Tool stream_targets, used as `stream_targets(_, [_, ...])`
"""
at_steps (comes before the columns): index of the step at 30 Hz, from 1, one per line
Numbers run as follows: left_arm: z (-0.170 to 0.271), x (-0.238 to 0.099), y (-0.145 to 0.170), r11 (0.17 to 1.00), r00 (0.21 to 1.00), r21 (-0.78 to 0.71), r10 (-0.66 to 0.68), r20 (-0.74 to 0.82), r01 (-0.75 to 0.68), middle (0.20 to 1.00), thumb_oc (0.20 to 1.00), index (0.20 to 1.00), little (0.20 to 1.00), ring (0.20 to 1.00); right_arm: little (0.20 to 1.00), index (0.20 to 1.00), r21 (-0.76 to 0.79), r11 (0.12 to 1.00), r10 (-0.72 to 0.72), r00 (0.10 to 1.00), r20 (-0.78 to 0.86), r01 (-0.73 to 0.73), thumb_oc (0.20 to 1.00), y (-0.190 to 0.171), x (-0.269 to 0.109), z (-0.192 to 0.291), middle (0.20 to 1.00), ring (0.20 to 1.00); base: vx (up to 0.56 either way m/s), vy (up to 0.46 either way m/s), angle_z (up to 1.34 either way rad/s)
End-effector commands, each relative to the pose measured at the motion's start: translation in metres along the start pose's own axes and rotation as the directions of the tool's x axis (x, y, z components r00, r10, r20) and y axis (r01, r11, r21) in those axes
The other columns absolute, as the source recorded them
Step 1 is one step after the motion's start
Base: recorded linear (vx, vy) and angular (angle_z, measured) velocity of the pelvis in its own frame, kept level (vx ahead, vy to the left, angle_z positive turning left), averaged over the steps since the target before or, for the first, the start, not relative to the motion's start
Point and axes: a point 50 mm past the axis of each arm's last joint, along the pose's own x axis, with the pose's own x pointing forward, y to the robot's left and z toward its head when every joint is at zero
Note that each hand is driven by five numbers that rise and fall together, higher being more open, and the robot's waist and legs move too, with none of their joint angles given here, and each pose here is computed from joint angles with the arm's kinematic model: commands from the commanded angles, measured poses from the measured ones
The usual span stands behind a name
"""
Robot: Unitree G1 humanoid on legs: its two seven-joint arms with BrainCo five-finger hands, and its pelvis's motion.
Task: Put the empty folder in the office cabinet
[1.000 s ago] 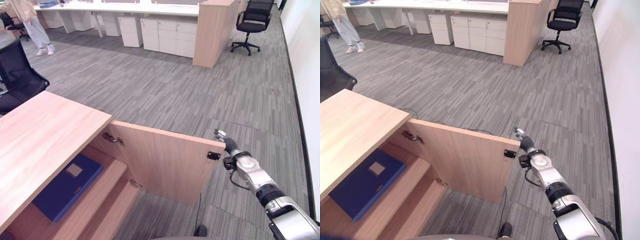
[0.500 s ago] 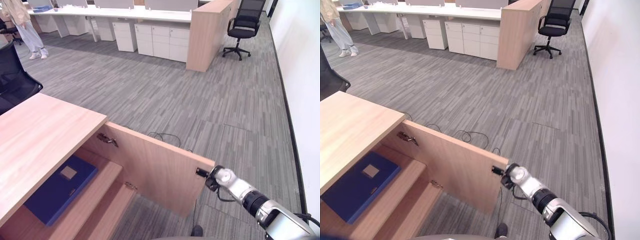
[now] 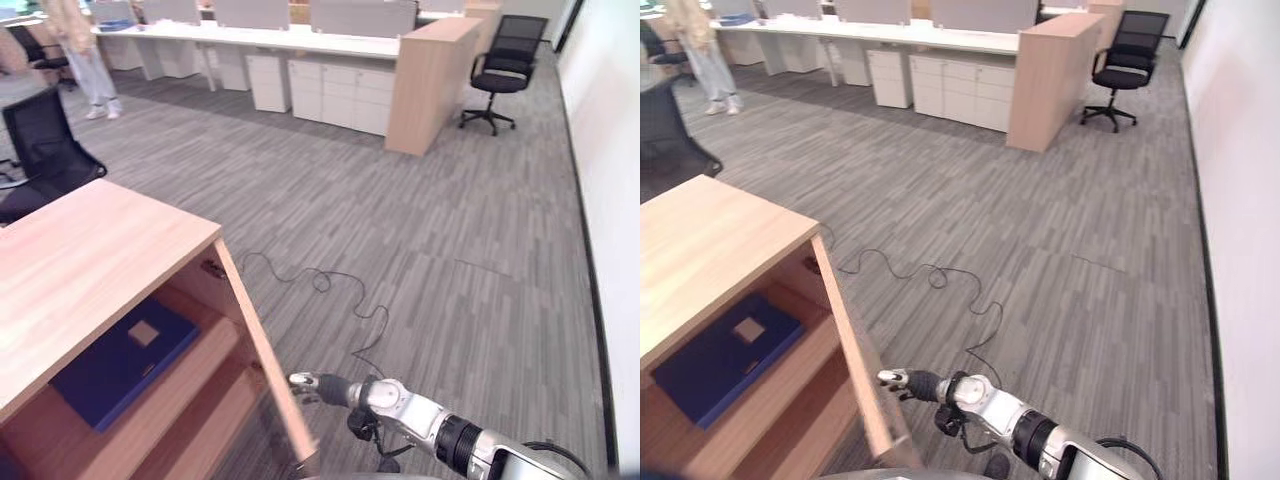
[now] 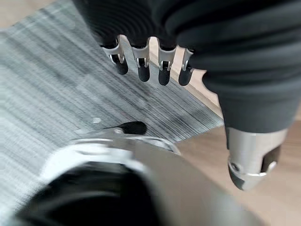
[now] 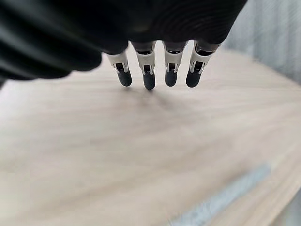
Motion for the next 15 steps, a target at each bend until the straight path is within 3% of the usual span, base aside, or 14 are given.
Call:
stream_targets(1, [0.013,0.001,0.004,0.998,0.999,0.047,0.032,0.000,-0.032,1.000,1.000,1.000,1.000,1.000,1.000,1.000,-0.018,0.991,0.130,0.948,0.291,-0.130,1.000,0.029,0.032,0.080,1.000,1.000,-0.07,-0.012,0.22])
stream_targets(5, [0.028,0.001,0.010,0.992,0.998,0.103,0.064,0.029,-0.066,1.000,1.000,1.000,1.000,1.000,1.000,1.000,0.004,0.994,0.105,0.952,0.288,-0.111,1.000,0.027,0.031,0.074,1.000,1.000,-0.09,-0.082,0.40])
stream_targets(9, [0.034,0.001,0.015,0.989,0.996,0.125,0.080,0.040,-0.084,1.000,1.000,1.000,1.000,1.000,1.000,1.000,0.040,0.994,0.084,0.960,0.269,-0.098,1.000,0.030,0.038,0.073,1.000,1.000,0.01,-0.150,1.56])
stream_targets(15, [0.032,0.001,0.008,0.996,0.997,0.036,0.077,0.021,-0.078,1.000,1.000,1.000,1.000,1.000,1.000,1.000,0.062,0.997,0.021,0.968,0.249,-0.038,1.000,0.019,0.038,0.069,1.000,1.000,0.13,-0.181,1.22])
